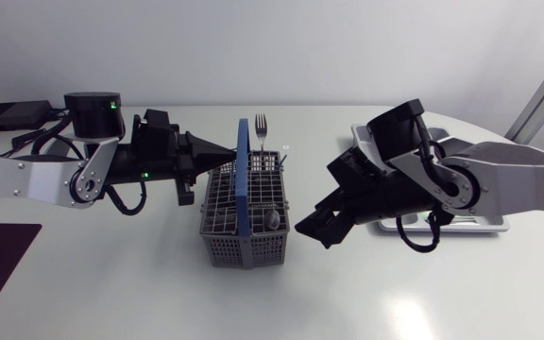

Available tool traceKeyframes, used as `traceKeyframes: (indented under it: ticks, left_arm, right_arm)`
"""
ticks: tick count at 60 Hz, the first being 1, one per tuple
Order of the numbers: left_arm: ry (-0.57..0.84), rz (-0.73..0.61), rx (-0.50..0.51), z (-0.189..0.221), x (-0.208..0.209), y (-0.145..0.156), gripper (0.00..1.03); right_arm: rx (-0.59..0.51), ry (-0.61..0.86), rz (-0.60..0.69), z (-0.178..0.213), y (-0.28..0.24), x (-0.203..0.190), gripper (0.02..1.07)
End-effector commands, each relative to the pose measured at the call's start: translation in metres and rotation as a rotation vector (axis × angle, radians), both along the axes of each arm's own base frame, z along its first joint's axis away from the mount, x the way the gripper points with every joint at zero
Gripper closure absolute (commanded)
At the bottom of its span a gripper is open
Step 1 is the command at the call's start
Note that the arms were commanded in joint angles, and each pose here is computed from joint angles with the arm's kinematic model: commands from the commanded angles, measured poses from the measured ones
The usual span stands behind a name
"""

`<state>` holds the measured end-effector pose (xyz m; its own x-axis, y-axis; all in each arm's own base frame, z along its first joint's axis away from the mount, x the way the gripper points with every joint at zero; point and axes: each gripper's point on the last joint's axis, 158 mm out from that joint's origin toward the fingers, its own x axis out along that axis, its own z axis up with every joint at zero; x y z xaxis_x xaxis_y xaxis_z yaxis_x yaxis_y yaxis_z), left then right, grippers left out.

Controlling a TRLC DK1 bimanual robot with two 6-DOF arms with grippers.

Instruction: Unload the cutlery basket into the drawer organizer.

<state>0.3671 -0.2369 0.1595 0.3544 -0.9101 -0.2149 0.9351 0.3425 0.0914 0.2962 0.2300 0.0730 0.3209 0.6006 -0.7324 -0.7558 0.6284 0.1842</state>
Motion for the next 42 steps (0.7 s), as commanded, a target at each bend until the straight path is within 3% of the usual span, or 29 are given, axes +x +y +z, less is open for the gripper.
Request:
traceKeyframes:
  ticks: [1,23,42]
  left_arm:
    - [-0.022,0.006,-0.025,0.014,0.0,0.002,0.85]
    - [-0.099,0.02,-0.081,0.069,-0.007,0.005,0.85]
    - [-0.178,0.025,-0.156,0.141,-0.011,0.004,0.85]
  right_arm:
    - [-0.015,0.036,-0.001,-0.015,-0.001,-0.007,0.17]
    - [-0.001,0.012,0.006,-0.008,0.0,-0.006,0.17]
    - [0.048,-0.102,0.019,0.033,0.001,0.0,0.14]
